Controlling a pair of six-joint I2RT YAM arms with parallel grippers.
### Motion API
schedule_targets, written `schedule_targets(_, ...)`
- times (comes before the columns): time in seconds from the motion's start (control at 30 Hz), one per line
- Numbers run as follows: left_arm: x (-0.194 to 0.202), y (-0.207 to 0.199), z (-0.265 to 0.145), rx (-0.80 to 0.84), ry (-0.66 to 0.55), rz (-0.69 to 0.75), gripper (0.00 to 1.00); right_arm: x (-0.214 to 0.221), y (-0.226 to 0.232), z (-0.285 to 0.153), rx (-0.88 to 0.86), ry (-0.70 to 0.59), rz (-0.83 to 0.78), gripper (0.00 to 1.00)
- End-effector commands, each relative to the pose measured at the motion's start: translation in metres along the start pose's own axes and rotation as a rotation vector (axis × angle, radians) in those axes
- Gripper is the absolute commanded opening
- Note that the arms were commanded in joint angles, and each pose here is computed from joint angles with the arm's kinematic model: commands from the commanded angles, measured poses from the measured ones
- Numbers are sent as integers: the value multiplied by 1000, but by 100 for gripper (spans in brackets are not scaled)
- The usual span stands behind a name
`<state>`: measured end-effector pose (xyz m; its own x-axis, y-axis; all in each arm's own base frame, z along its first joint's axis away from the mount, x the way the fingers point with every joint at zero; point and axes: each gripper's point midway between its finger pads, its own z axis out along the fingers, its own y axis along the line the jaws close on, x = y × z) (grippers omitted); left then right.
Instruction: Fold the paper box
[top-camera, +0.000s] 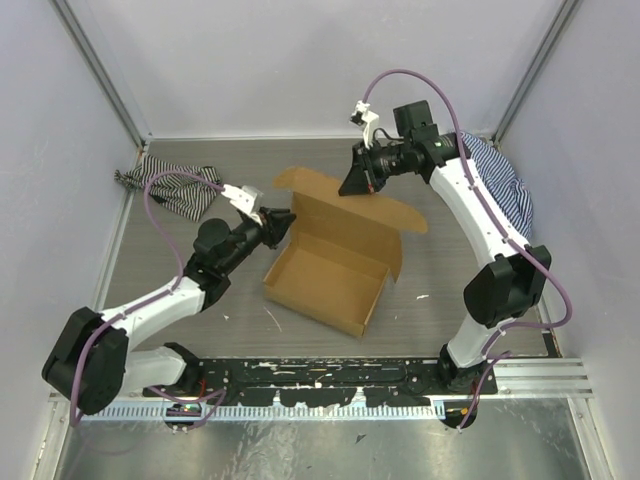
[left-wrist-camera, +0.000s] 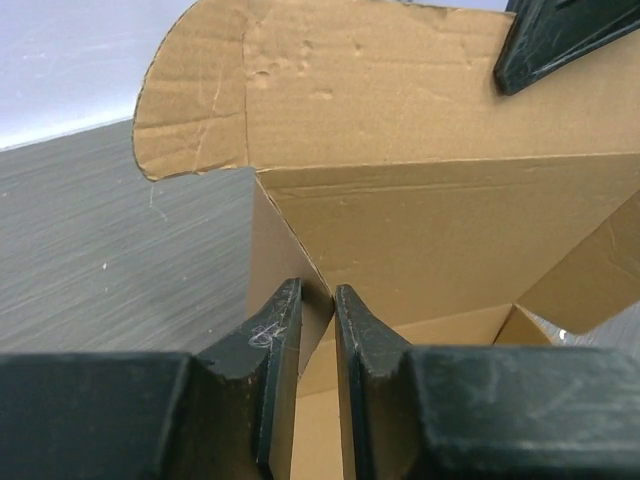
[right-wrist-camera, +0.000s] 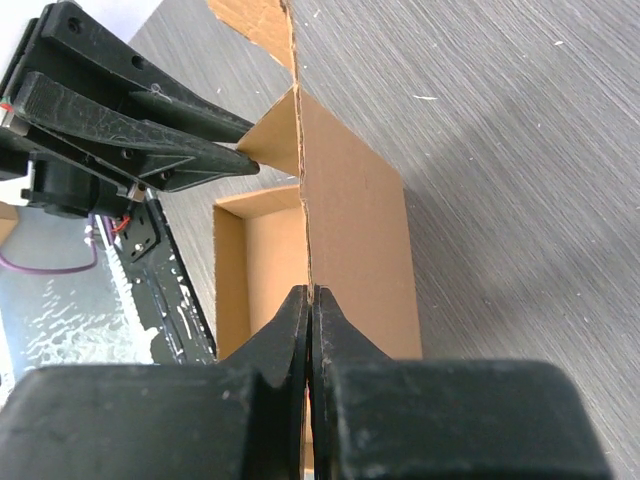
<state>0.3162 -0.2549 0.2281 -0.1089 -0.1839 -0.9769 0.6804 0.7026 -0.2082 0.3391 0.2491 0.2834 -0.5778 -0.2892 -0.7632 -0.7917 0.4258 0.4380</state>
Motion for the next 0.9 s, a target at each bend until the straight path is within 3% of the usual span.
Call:
schedule_targets(0.0, 19, 3, -12, -32, 61, -1, 25, -21, 1, 1, 85, -40, -75, 1)
schedule_targets(0.57, 23, 12, -57, -162, 54, -12, 14, -26, 26, -4, 159, -52, -156, 1)
schedule_targets(0.77, 17, 32, -70, -281, -1, 7, 44, -11, 39, -4, 138, -1, -193, 1)
schedule_targets(0.87, 16, 35, -70, -295, -19, 16, 51, -2, 48, -1, 116, 26, -223, 1)
